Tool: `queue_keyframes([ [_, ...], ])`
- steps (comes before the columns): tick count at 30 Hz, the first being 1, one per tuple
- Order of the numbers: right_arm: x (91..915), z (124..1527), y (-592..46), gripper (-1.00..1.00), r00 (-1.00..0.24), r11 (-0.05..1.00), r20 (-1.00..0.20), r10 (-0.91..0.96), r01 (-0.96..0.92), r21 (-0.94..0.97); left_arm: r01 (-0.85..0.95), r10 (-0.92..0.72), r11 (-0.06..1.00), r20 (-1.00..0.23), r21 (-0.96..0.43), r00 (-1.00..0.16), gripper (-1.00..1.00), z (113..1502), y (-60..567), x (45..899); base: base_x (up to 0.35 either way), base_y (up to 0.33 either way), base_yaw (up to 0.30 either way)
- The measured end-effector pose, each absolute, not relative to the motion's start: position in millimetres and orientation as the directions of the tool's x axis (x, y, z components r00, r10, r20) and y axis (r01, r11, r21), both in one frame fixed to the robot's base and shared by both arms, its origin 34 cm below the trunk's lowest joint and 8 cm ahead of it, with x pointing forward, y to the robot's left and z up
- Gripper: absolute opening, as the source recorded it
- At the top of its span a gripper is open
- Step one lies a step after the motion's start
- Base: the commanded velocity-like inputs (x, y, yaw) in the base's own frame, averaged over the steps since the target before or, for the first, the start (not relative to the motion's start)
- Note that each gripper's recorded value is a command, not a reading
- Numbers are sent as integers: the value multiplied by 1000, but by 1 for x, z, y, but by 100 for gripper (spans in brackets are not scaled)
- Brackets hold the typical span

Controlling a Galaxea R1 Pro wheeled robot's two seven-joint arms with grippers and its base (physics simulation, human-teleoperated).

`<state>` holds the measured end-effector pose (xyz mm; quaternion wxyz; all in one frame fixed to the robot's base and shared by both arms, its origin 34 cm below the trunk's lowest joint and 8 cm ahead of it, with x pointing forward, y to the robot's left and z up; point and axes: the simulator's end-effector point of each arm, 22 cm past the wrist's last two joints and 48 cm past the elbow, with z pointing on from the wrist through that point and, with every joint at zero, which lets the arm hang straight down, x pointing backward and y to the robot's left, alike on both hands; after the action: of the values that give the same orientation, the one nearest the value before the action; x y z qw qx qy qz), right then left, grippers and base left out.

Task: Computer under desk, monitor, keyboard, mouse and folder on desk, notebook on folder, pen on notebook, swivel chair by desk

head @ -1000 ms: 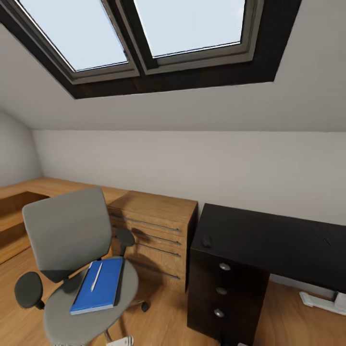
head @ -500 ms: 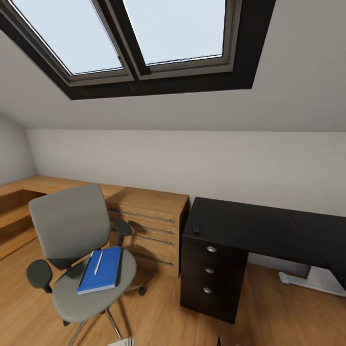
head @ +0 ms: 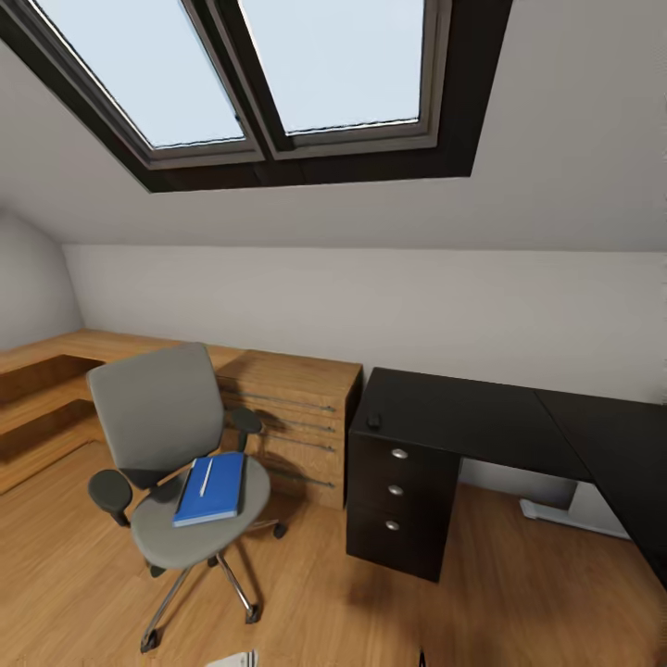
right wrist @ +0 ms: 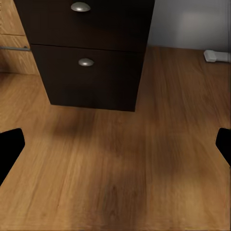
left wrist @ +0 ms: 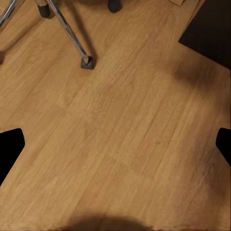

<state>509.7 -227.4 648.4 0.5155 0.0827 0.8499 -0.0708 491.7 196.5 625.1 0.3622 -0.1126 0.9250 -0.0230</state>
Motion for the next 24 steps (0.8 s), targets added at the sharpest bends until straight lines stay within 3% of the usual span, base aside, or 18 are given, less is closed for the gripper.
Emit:
queue_keyframes([
  [16,506,667,-226,100,-467,977,-882,65,208,-38,-194,-225,974,-653,-120,-723,100,643,197,487,-333,0,0],
  [24,504,678,-227,100,-469,977,-881,65,209,-39,-191,-212,976,-614,-100,-760,100,636,198,466,-64,0,-88],
])
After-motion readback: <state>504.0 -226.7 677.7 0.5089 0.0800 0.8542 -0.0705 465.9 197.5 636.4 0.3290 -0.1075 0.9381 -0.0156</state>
